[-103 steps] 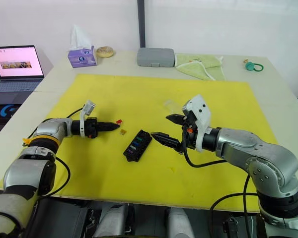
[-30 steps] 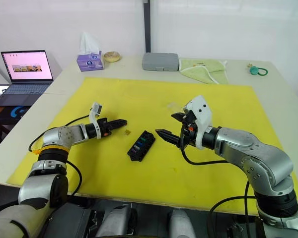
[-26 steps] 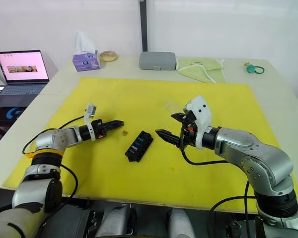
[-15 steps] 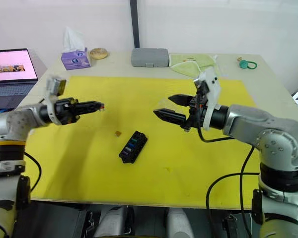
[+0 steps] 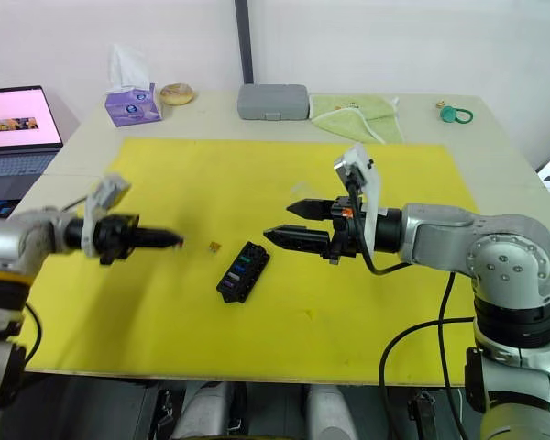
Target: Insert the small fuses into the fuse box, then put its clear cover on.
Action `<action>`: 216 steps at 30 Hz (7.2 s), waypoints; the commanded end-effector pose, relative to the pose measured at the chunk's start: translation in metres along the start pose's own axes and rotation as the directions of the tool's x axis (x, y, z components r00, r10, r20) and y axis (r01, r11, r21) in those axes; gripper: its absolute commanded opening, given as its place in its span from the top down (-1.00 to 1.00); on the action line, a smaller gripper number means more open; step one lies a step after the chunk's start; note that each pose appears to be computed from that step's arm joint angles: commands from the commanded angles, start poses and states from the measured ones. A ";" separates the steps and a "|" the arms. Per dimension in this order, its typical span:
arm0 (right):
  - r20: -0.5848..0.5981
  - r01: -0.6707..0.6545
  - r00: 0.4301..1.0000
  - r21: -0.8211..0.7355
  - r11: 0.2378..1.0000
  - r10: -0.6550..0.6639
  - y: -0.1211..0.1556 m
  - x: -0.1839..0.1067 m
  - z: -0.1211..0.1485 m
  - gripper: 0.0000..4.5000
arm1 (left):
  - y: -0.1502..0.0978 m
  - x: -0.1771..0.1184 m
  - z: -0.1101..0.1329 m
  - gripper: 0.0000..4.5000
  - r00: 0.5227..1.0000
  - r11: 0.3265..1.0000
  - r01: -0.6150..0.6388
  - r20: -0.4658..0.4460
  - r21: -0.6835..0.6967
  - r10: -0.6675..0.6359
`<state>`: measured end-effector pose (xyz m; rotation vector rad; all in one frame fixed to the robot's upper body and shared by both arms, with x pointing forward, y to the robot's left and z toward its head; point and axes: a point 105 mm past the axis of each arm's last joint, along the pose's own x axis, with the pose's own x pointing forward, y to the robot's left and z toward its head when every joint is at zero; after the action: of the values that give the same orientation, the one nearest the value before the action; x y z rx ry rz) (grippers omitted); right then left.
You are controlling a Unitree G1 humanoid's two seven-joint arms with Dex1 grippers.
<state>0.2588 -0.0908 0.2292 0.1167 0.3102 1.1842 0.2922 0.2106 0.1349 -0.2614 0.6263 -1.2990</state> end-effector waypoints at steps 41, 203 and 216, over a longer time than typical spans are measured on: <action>-0.255 -0.014 0.966 -0.165 0.986 -0.029 0.006 -0.004 -0.054 -1.00 | 0.026 -0.013 -0.062 0.98 0.990 0.961 -0.122 0.040 -0.247 0.136; -0.132 0.077 0.987 -0.119 0.990 -0.093 -0.008 -0.017 -0.035 -1.00 | -0.024 0.010 -0.020 0.98 0.983 0.976 0.062 0.181 -0.209 -0.024; 0.358 -0.084 0.934 0.198 0.977 0.008 -0.003 0.034 0.063 -1.00 | -0.050 0.021 0.096 0.98 0.660 0.996 0.083 0.751 -0.022 -0.038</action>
<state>0.2912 -0.0614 0.2664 0.4740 0.1674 1.1412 0.3095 0.1641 0.2098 -0.8457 0.0289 -1.0919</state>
